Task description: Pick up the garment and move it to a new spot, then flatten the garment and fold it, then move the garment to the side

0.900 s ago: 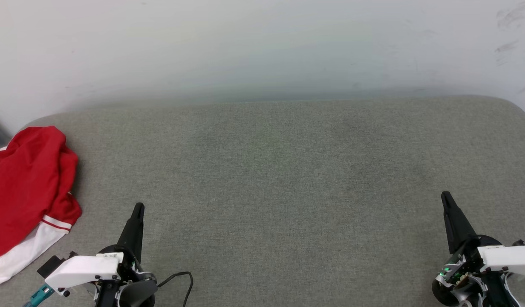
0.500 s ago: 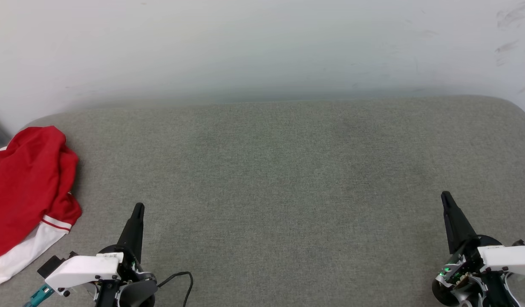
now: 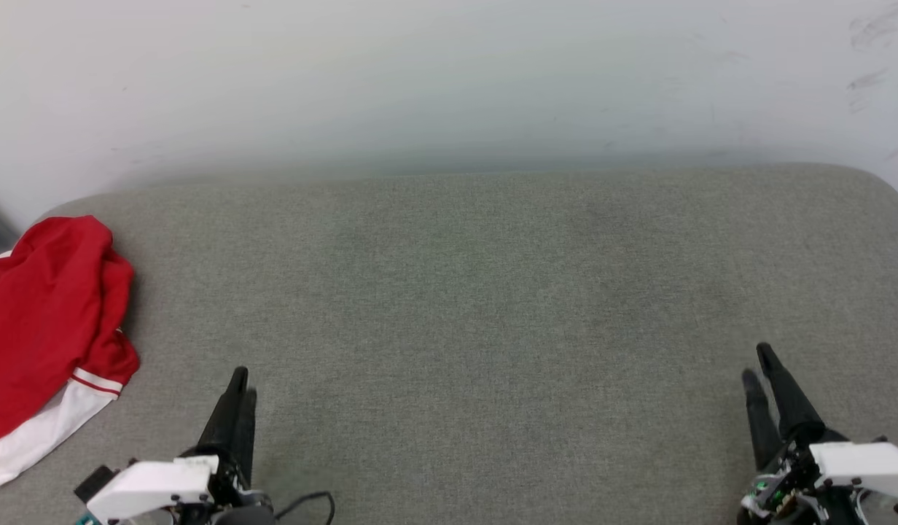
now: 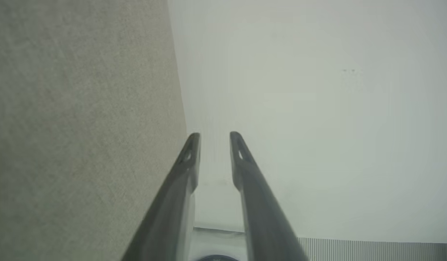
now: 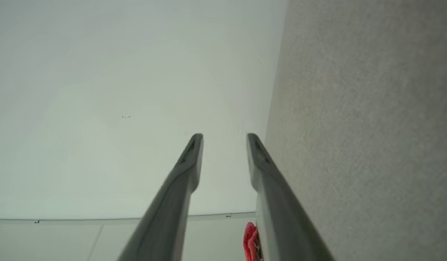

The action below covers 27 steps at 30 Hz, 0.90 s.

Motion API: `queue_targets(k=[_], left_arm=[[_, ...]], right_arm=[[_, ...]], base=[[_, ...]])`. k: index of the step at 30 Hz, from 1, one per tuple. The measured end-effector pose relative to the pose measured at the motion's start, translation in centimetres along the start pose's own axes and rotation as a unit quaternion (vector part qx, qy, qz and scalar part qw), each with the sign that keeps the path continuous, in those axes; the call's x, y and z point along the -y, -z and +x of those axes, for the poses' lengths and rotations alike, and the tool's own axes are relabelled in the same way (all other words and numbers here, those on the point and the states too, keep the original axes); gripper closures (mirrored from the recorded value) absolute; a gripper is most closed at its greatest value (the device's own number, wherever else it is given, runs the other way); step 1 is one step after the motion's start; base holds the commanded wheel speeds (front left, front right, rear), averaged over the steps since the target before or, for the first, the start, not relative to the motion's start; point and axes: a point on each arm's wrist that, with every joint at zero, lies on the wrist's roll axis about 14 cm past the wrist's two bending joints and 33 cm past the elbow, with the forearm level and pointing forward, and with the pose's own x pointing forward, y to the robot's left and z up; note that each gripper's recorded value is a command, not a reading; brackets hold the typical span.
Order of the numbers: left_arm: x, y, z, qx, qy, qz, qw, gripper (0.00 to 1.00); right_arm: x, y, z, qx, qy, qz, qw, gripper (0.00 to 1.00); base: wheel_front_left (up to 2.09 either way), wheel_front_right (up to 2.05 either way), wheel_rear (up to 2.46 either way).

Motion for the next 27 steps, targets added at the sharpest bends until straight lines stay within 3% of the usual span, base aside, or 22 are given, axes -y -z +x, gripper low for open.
queue_targets(k=[4,17,27], left_arm=[[-1.6,0.0,-0.7,0.003,-0.023,-0.001,1.000,0.00],[-0.7,-0.1,-0.8,0.022,-0.009,0.022,0.999,0.00],[-0.3,-1.6,-1.1,0.051,-0.006,0.082,0.995,0.00]], right_arm=[[1.5,0.0,-0.7,0.003,0.022,-0.001,1.000,0.00],[1.3,0.3,-0.9,0.014,0.019,-0.037,0.999,0.00],[0.9,-0.1,-0.9,0.022,0.017,-0.149,0.988,0.00]], base=[[0.00,0.00,0.00],[0.00,0.00,0.00],[0.00,0.00,0.00]])
